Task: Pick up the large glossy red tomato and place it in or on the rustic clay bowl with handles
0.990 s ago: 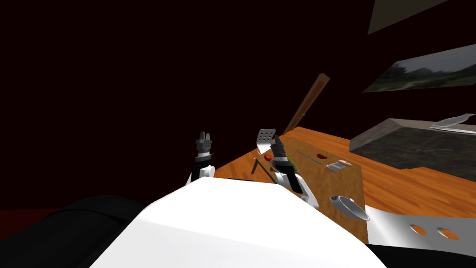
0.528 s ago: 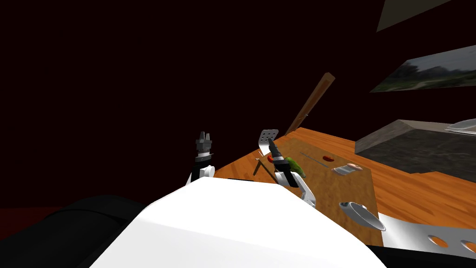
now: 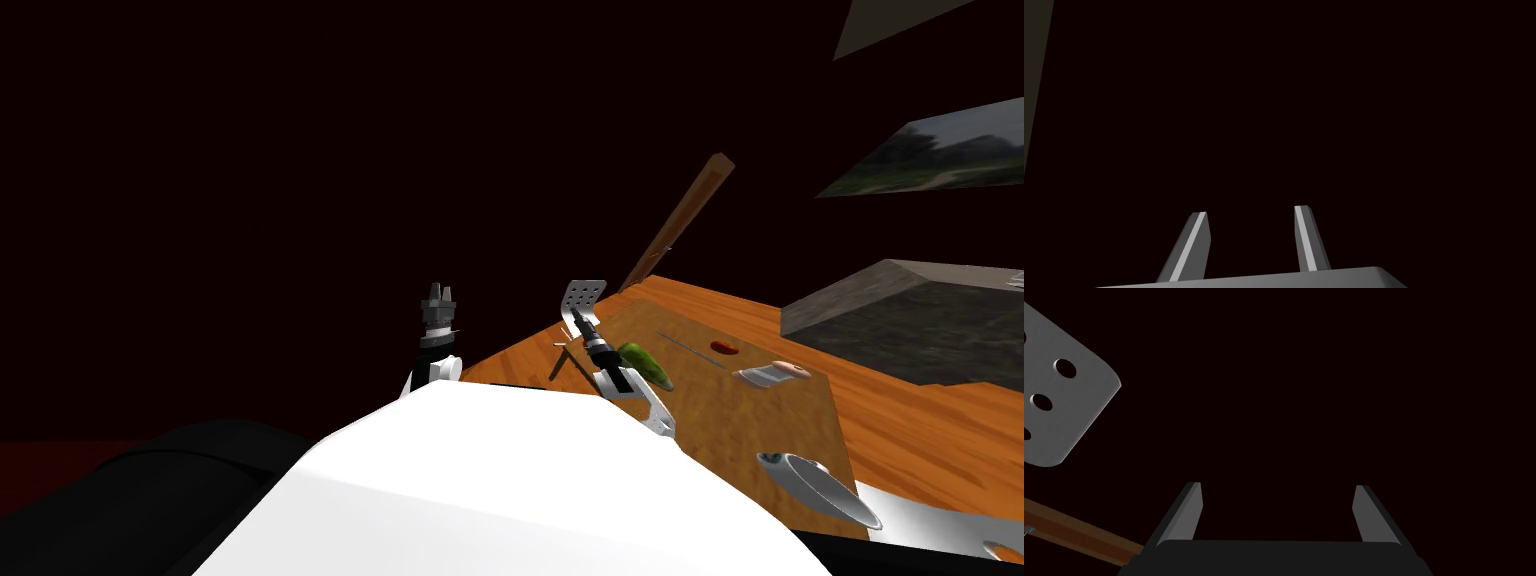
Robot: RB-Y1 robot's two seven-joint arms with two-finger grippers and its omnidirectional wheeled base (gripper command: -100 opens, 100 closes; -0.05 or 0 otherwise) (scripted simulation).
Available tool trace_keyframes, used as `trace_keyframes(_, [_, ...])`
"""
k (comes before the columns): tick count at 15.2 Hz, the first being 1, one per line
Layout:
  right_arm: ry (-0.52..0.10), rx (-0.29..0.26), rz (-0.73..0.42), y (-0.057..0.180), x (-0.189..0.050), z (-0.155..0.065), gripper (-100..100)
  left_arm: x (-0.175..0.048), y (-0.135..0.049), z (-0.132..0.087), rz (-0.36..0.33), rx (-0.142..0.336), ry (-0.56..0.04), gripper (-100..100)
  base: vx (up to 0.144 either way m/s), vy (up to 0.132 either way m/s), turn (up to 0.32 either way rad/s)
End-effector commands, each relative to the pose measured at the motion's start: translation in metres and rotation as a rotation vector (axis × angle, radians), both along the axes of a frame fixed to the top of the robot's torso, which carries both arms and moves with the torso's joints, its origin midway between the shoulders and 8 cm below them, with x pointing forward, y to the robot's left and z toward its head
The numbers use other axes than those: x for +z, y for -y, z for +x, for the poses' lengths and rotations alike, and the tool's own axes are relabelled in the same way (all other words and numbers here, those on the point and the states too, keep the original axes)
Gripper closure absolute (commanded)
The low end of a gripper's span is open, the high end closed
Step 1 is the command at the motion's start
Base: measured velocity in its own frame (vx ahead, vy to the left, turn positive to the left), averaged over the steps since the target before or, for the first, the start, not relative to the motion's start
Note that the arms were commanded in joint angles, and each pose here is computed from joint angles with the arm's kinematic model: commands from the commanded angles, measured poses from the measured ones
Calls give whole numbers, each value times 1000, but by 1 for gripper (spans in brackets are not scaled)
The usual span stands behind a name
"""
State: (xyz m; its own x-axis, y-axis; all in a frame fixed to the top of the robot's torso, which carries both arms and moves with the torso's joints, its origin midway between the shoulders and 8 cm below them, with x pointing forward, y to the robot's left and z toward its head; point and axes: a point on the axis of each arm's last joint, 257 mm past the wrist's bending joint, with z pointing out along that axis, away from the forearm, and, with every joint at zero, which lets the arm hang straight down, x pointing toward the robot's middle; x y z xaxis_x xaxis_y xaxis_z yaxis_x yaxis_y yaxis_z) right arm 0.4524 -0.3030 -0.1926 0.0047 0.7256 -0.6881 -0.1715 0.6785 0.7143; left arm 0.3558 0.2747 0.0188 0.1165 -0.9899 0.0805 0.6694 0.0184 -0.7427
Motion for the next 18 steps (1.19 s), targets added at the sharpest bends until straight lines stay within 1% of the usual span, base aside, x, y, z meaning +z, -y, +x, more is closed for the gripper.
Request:
trace_keyframes(1, [-67,-28,-117,11,-26,7,-100,0,0,0,0,0,0,0,60,82,44])
trace_keyframes(2, [-90,-37,-118,16,-37,6,-100,0,0,0,0,0,0,0,54,72,41])
trace_keyframes(3, [-95,-39,-118,17,-39,6,-100,0,0,0,0,0,0,0,33,49,11])
trace_keyframes(4, [-125,-53,-203,24,-50,10,-100,0,0,0,0,0,0,0,33,54,36])
trace_keyframes(6, [-157,-63,-203,30,-66,8,-100,0,0,0,0,0,0,0,26,49,22])
trace_keyframes(7, [-157,-63,-203,30,-66,8,-100,0,0,0,0,0,0,0,9,24,-4])
trace_keyframes(8, [-198,-80,-290,41,-81,11,-100,0,0,0,0,0,0,0,17,39,31])
trace_keyframes(9, [-221,-86,-290,46,-92,8,-100,0,0,0,0,0,0,0,26,52,42])
trace_keyframes(10, [-221,-86,-290,46,-92,8,-100,0,0,0,0,0,0,0,28,39,10])
trace_keyframes(11, [-268,-104,-377,59,-109,9,-100,0,0,0,0,0,0,0,34,55,32])
trace_keyframes(12, [-285,-108,-378,62,-117,7,-100,0,0,0,0,0,0,0,37,59,30])
trace_keyframes(13, [-315,-122,-465,73,-126,10,-100,0,0,0,0,0,0,0,51,57,38])
trace_keyframes(15, [-349,-128,-466,80,-141,4,-100,0,0,0,0,0,0,0,46,55,25])
trace_keyframes(16, [-391,-144,-555,93,-154,4,-100,0,0,0,0,0,0,0,40,54,26])
trace_keyframes(17, [-413,-147,-555,98,-163,0,-100,0,0,0,0,0,0,0,36,62,32])
trace_keyframes(18, [-450,-159,-641,111,-174,-1,-100,0,0,0,0,0,0,0,42,74,38])
